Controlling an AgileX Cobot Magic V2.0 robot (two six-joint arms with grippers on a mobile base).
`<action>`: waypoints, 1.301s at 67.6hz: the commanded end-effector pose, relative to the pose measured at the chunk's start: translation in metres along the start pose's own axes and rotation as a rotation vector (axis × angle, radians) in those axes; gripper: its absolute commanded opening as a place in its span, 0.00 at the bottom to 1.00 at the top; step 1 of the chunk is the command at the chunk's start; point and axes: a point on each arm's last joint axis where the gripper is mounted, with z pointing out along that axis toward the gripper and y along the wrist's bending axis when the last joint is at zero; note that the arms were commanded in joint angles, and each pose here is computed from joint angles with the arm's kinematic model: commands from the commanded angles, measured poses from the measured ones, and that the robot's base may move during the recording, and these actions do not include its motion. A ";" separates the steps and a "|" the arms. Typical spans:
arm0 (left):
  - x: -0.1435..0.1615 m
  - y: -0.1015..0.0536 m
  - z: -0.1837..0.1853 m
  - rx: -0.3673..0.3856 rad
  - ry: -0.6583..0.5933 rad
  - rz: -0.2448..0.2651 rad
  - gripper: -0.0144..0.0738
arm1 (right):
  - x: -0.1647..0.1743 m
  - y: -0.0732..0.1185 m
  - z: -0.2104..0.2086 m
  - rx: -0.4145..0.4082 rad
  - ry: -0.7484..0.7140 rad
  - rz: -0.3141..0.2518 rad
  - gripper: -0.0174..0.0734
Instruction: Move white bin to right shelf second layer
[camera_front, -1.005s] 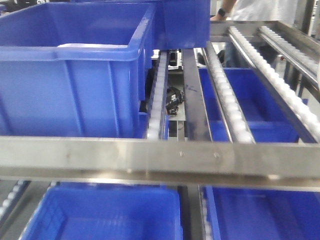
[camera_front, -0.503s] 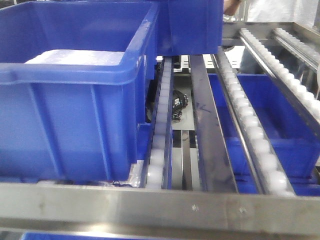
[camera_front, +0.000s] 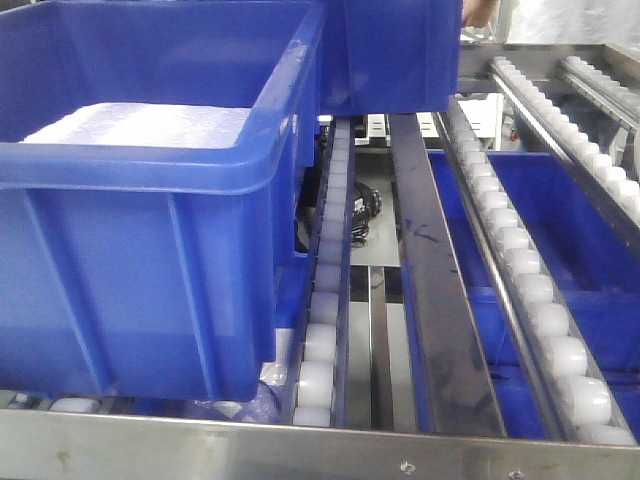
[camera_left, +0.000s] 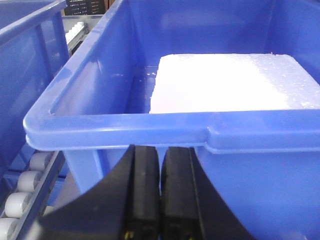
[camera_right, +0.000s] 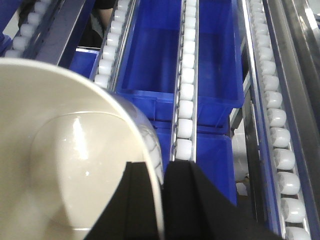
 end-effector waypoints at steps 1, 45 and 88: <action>0.004 0.000 0.001 0.000 -0.064 -0.003 0.26 | -0.018 -0.001 -0.004 0.006 -0.124 0.007 0.24; 0.004 0.000 0.001 0.000 -0.064 -0.003 0.26 | -0.018 -0.001 -0.004 0.006 -0.124 0.007 0.24; 0.004 0.000 0.001 0.000 -0.064 -0.003 0.26 | -0.010 0.001 0.069 -0.038 0.102 0.007 0.24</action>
